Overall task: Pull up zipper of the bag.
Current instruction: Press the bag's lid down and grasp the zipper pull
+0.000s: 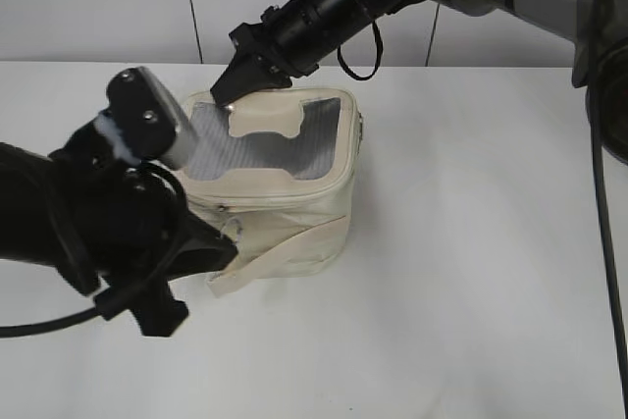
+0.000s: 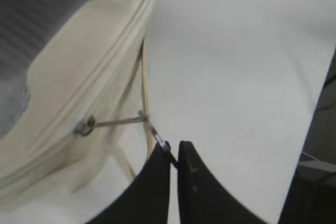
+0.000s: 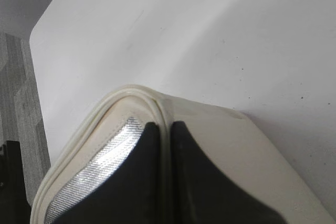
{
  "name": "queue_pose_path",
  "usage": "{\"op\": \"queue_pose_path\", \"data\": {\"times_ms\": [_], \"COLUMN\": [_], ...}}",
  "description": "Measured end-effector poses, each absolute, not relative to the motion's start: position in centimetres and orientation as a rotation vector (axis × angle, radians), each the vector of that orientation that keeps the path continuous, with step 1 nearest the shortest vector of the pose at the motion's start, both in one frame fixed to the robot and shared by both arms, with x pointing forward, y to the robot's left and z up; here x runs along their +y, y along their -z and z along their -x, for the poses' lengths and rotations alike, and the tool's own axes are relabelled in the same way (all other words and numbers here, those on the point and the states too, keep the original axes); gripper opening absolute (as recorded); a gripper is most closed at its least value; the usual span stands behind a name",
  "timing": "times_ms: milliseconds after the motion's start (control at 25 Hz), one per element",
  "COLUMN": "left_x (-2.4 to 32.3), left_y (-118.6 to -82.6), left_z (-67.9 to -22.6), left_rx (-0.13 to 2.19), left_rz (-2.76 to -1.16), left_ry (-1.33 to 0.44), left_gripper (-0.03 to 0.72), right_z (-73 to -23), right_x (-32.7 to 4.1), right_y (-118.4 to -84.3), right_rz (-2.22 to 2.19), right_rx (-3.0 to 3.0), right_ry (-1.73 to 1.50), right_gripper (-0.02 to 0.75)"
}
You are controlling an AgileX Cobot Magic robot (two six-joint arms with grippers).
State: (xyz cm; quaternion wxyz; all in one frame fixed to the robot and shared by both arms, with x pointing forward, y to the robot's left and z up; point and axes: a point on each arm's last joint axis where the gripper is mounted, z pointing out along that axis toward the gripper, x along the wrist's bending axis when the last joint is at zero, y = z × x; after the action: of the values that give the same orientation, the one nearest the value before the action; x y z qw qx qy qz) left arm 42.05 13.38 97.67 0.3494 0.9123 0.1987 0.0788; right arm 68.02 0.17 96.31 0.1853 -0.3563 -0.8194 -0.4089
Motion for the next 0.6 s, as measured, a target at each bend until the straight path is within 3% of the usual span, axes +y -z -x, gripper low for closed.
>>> {"op": "queue_pose_path", "data": {"times_ms": [240, 480, 600], "left_x": [9.2, 8.5, 8.8], "left_y": [-97.0, -97.1, -97.0], "left_z": [-41.5, -41.8, -41.5], "left_rx": [0.441, 0.493, 0.53], "left_rz": [-2.36, -2.338, -2.341], "left_ry": [-0.244, -0.2, -0.089], "left_gripper": [0.017, 0.024, 0.091], "right_z": [-68.1, -68.1, -68.2], "right_x": [0.1, 0.1, 0.0], "right_y": [-96.3, -96.3, -96.7], "right_rz": [1.006, 1.008, 1.002], "right_rx": [-2.31, -2.312, -2.331], "right_ry": [1.154, 1.154, 1.161], "right_gripper": [0.043, 0.044, 0.156]}}
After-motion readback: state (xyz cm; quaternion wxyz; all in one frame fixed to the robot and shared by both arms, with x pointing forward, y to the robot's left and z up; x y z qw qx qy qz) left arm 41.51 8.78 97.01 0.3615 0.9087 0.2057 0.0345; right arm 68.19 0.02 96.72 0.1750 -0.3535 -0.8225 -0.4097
